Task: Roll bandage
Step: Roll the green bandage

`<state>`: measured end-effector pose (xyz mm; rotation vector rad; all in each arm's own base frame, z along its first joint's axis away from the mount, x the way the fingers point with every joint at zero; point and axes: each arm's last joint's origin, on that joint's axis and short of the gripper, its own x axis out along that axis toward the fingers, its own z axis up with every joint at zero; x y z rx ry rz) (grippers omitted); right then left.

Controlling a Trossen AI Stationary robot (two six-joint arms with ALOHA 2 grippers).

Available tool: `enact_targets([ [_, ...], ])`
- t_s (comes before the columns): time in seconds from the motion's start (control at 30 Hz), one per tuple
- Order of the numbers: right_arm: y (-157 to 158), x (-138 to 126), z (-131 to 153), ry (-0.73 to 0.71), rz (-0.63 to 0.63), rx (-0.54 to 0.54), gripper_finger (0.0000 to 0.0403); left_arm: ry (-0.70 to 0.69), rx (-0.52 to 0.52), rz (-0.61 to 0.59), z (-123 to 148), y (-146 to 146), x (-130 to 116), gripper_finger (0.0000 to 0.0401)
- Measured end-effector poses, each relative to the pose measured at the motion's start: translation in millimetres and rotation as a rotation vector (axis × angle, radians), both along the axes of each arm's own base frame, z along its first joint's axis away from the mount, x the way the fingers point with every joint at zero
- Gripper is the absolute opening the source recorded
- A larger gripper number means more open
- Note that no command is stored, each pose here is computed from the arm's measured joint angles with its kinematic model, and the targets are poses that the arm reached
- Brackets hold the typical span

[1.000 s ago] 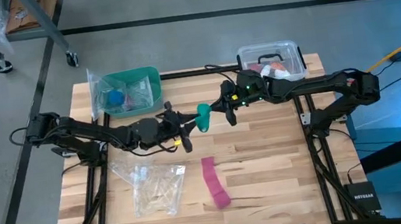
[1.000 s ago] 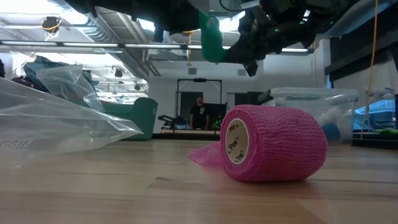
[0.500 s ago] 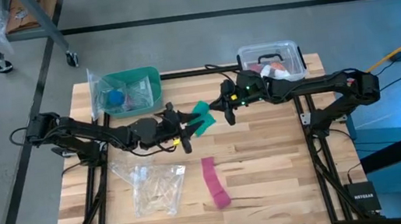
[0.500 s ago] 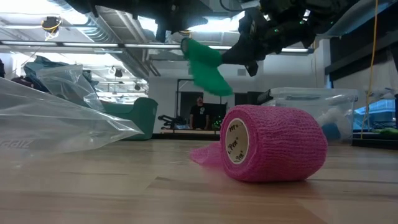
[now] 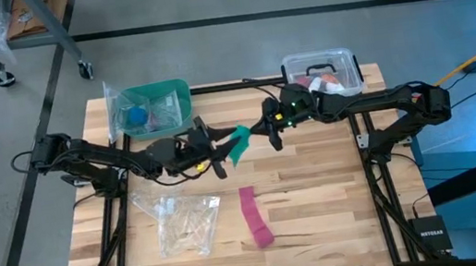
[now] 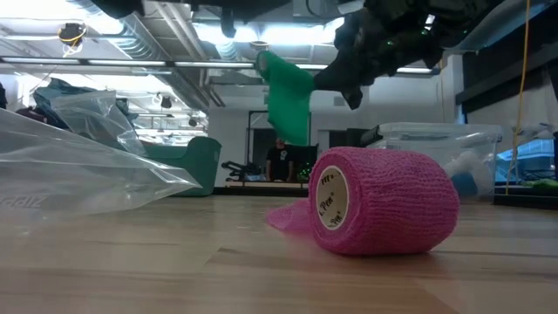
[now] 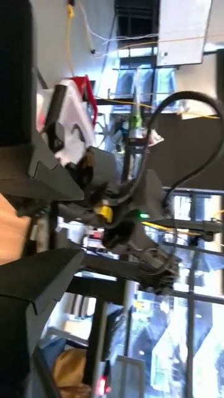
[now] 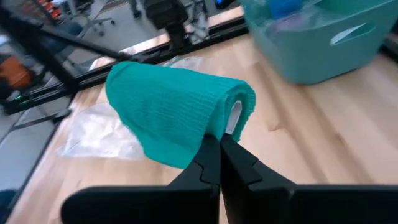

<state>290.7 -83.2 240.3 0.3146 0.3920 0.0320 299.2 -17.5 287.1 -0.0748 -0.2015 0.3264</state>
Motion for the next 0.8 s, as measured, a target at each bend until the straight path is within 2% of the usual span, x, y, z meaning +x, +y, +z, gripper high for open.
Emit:
enact_targets([
  [0.2, 6, -7, -13, 0.145, 0.094, 0.143, 0.0, 0.127, -0.067, -0.01, -15, 0, 2, 0.0127],
  [0.4, 12, -16, -23, 0.287, 0.168, 0.326, 0.0, 0.245, -0.166, -0.008, -30, 0, 1, 0.0127],
  [0.6, 18, -24, -29, 0.399, 0.231, 0.519, 0.0, 0.325, -0.218, 0.001, -39, 0, 0, 0.0127],
  [0.7, 18, -26, -30, 0.424, 0.217, 0.53, 0.0, 0.347, -0.233, 0.004, -42, 0, -1, 0.0127],
  [0.8, 9, -27, -31, 0.421, 0.128, 0.48, 0.0, 0.346, -0.249, 0.005, -42, 0, -1, 0.0127],
])
